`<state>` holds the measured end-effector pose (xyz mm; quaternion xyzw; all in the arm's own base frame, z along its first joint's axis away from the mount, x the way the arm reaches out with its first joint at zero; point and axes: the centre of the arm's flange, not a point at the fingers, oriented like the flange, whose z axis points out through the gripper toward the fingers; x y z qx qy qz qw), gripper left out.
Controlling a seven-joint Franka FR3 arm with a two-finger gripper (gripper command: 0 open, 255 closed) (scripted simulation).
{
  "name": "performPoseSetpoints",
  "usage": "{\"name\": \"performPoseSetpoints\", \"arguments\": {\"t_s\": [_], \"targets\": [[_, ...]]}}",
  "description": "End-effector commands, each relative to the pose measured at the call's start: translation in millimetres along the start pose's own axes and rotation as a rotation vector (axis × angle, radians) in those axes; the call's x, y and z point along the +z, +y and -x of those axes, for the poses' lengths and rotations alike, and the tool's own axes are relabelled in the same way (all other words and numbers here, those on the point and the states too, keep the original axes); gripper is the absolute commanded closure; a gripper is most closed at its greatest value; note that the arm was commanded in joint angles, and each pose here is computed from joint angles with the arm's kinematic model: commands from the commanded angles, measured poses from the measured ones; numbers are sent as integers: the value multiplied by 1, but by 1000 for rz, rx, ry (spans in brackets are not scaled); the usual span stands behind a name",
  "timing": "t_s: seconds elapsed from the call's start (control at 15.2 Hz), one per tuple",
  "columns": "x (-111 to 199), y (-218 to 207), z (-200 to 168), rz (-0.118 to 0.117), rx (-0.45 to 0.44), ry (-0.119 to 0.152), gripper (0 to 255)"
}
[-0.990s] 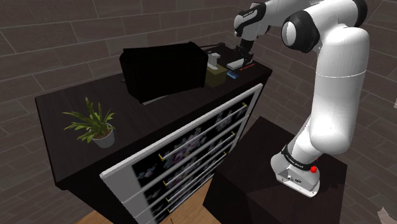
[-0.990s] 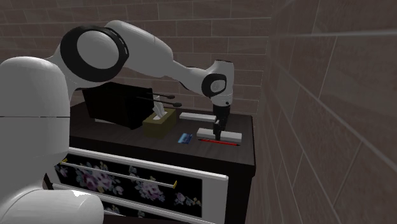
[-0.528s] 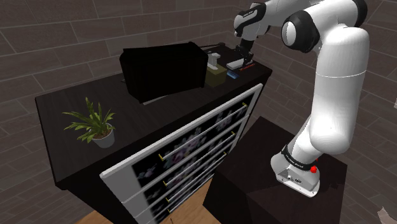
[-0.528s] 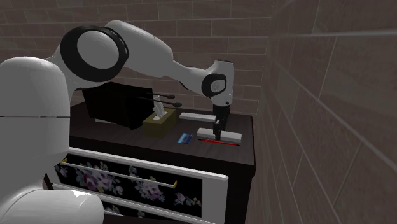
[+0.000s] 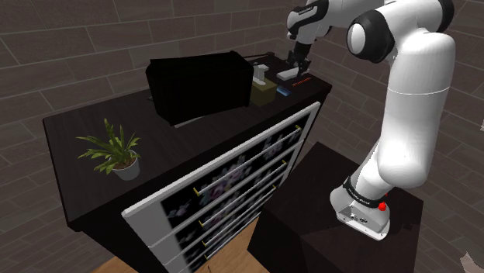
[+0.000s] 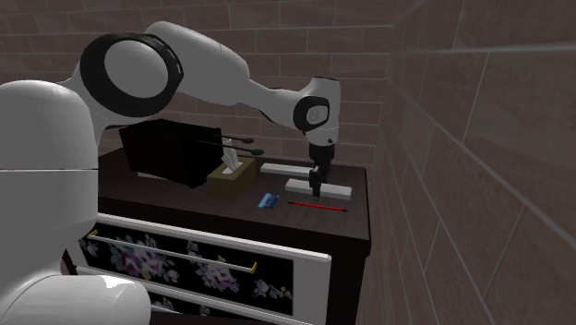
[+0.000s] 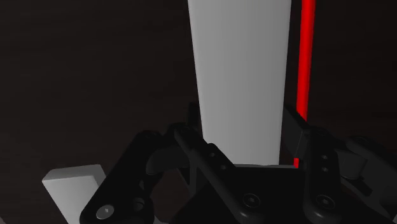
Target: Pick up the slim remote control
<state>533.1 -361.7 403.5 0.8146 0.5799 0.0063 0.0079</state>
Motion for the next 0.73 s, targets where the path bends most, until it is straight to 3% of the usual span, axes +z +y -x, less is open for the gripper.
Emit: {"name": "performPoseSetpoints", "arguments": {"t_s": [0.0,0.66], "targets": [[-11,0,0,0,0,0,255],[-54,1,0,0,0,0,255]]}}
